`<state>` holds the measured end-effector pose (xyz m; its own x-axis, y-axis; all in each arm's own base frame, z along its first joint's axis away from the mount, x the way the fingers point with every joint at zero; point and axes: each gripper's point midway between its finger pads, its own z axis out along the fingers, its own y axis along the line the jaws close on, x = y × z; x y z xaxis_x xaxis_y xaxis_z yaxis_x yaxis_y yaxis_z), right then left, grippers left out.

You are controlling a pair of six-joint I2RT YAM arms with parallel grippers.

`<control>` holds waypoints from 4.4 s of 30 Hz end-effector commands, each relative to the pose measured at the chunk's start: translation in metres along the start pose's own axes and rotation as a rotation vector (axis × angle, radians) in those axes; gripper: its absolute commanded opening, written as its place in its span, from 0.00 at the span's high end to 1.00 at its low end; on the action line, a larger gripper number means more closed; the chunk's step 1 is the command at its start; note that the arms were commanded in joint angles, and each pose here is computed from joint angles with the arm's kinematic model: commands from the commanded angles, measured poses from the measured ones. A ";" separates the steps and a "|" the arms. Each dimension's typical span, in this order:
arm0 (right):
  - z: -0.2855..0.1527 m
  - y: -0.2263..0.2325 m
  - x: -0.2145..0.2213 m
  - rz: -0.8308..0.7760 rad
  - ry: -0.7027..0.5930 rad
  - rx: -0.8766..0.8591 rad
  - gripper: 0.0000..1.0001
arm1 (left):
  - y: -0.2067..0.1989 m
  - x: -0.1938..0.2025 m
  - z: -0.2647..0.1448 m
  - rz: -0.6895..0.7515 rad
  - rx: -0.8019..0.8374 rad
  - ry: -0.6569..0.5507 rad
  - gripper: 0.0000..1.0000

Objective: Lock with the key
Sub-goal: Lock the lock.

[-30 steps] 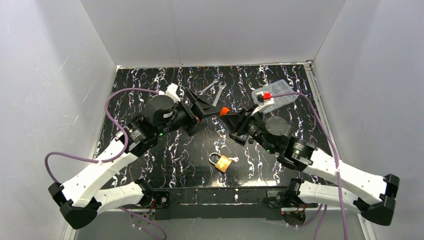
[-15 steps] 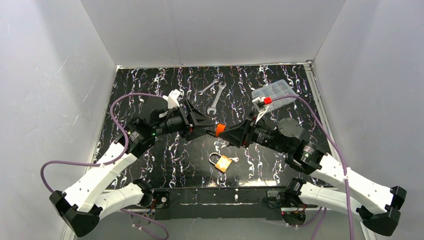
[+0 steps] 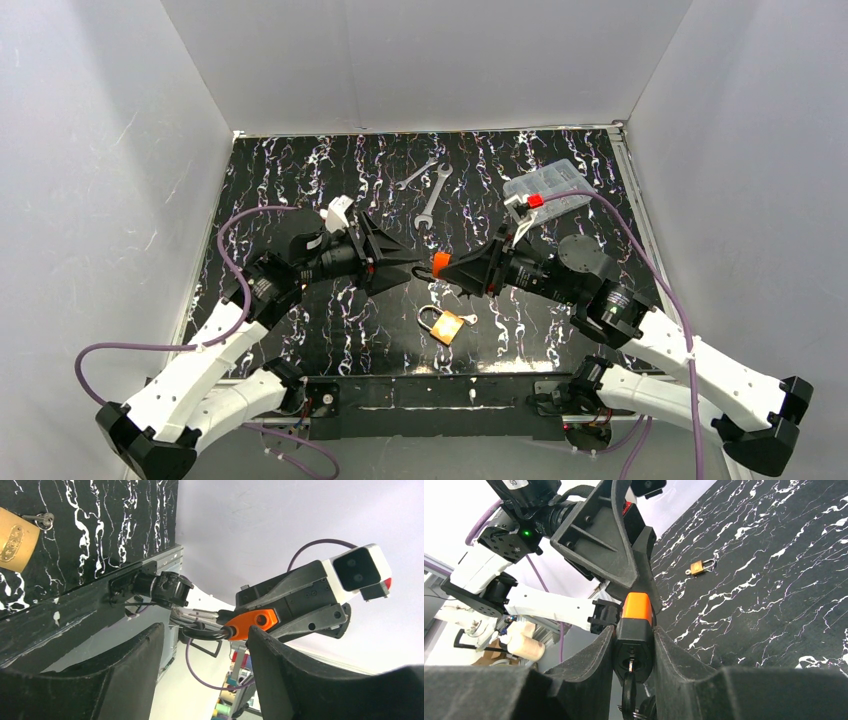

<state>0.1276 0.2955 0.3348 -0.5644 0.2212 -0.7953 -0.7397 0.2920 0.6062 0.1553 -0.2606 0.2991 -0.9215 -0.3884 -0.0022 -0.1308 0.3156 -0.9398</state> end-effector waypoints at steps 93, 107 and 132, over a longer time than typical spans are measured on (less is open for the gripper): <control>-0.023 0.079 -0.032 0.140 0.042 -0.501 0.99 | -0.080 0.042 -0.057 0.529 0.239 0.161 0.70; -0.021 0.079 -0.035 0.111 0.042 -0.486 0.99 | -0.074 0.045 -0.052 0.517 0.227 0.212 0.82; -0.019 0.089 -0.027 0.140 0.139 -0.579 0.99 | -0.073 0.050 -0.061 0.733 0.250 0.127 1.00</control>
<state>0.0777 0.3040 0.3687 -0.7404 0.0130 -0.6720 -0.6600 -0.2031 0.7233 0.1010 -0.2548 0.3751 -0.8297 -0.0349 -0.5571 0.5324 0.2507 -0.8085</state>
